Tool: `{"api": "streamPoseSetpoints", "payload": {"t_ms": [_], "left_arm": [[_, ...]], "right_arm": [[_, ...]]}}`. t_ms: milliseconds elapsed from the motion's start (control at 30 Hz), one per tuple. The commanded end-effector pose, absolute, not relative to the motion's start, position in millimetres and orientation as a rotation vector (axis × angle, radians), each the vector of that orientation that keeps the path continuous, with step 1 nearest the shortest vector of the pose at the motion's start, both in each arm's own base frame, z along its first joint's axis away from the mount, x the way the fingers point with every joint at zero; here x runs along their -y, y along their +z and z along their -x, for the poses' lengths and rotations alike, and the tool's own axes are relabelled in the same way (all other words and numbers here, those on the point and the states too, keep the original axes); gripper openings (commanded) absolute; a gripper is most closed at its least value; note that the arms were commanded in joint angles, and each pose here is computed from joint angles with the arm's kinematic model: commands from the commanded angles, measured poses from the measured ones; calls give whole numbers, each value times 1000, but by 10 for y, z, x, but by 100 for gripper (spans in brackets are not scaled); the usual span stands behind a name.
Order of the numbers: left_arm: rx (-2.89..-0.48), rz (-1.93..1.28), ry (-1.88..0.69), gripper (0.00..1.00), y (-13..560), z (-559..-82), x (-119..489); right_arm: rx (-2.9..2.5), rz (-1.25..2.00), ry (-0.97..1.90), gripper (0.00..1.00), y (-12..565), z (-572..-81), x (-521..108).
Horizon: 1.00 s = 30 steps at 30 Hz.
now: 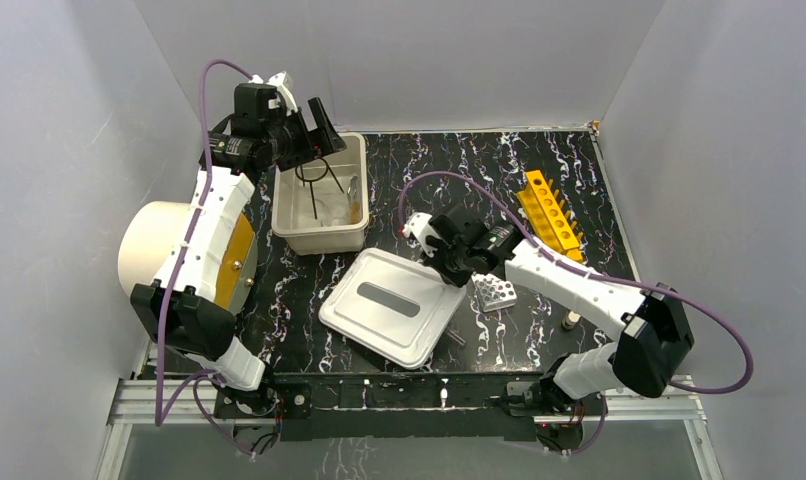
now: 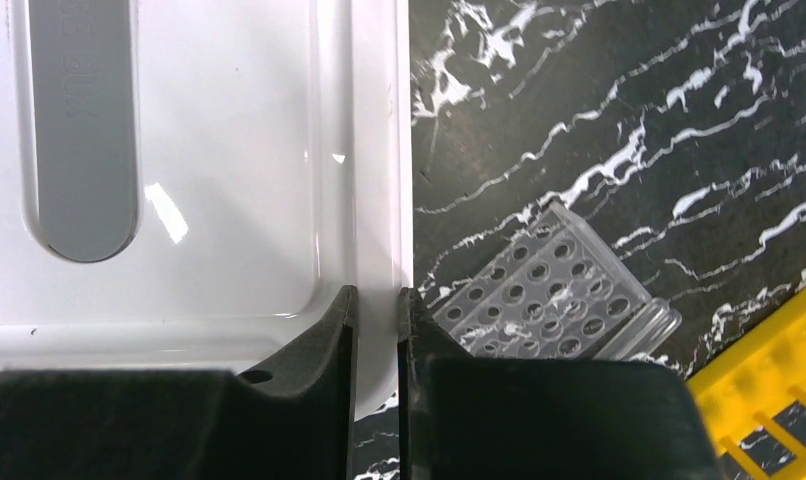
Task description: Organize the chemistry lab equipment
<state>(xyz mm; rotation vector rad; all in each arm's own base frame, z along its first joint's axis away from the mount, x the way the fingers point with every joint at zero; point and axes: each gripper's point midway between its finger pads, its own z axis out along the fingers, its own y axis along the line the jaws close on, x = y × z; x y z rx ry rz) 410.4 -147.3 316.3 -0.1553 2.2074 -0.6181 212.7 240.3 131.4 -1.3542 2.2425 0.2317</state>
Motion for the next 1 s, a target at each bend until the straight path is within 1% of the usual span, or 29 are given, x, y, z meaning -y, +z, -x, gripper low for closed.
{"api": "streamPoseSetpoints", "payload": {"t_ms": [0,133,333,400,633,767,967], "left_arm": [[-2192,145,-674,88,3233,-4059,1518],[-2193,143,-698,88,3235,-4072,1554],[-2197,135,-743,88,3245,-4081,1618],[-2202,135,-762,88,3231,-4068,1644],[-2227,132,-852,89,3170,-3998,1752],[-2240,157,-925,89,3124,-3950,1829],[-2267,185,-1000,89,2984,-3844,1933]], "right_arm": [[-2281,1262,210,0,1402,-2158,-2156],[-2316,1171,146,0,1412,-2265,-1895],[-2340,981,48,0,1522,-2550,-1551],[-2366,938,47,0,1512,-2604,-1532],[-2553,773,-44,0,1184,-2710,-1407],[-2580,642,-68,0,1210,-2876,-1296],[-2608,452,7,0,1262,-3107,-1241]]}}
